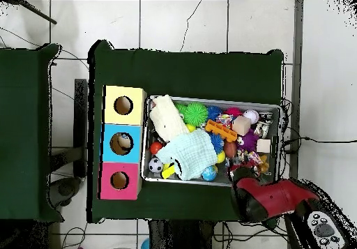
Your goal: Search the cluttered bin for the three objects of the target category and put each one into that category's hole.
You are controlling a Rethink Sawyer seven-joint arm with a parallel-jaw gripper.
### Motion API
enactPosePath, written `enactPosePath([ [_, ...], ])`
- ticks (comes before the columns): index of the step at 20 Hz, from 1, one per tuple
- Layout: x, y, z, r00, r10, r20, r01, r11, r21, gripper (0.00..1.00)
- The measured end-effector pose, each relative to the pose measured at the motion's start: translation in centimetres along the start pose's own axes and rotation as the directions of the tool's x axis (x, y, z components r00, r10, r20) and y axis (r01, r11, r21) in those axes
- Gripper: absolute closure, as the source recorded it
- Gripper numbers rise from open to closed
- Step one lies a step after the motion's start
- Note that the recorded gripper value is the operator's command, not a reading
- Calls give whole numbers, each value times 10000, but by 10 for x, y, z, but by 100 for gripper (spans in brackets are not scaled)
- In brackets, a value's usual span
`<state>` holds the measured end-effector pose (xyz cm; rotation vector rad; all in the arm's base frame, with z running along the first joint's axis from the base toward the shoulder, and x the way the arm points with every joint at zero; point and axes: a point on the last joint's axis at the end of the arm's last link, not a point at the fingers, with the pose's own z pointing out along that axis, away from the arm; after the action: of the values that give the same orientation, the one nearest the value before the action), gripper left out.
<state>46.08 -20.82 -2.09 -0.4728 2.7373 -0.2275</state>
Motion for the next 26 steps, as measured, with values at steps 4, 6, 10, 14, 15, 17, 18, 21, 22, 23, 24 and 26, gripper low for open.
enactPosePath([
  [4, 2, 4, -1, 10000, 20, -29, -21, 10000, -87, 0],
  [6, 4, 9, -2, 10000, 26, -60, -27, 9998, -178, 0],
  [10, 6, 14, -4, 9999, 13, -111, -16, 9996, -277, 0],
  [14, 4, 16, -4, 9999, -39, -99, 36, 9996, -294, 0],
  [15, 3, 17, -4, 9999, -53, -94, 50, 9995, -300, 0],
  [17, 2, 19, -3, 9999, -93, -85, 91, 9995, -314, 0],
  [18, 2, 19, -3, 9999, -106, -81, 103, 9994, -318, 0],
  [21, -1, 23, -3, 9998, -191, -60, 189, 9992, -347, 0],
  [22, -2, 23, -3, 9998, -199, -57, 197, 9992, -351, 0],
  [23, -2, 24, -3, 9998, -214, -52, 212, 9991, -357, 0],
  [24, -3, 24, -3, 9998, -217, -46, 215, 9991, -362, 0],
  [26, -3, 24, -3, 9998, -217, -45, 215, 9991, -362, 0],
])
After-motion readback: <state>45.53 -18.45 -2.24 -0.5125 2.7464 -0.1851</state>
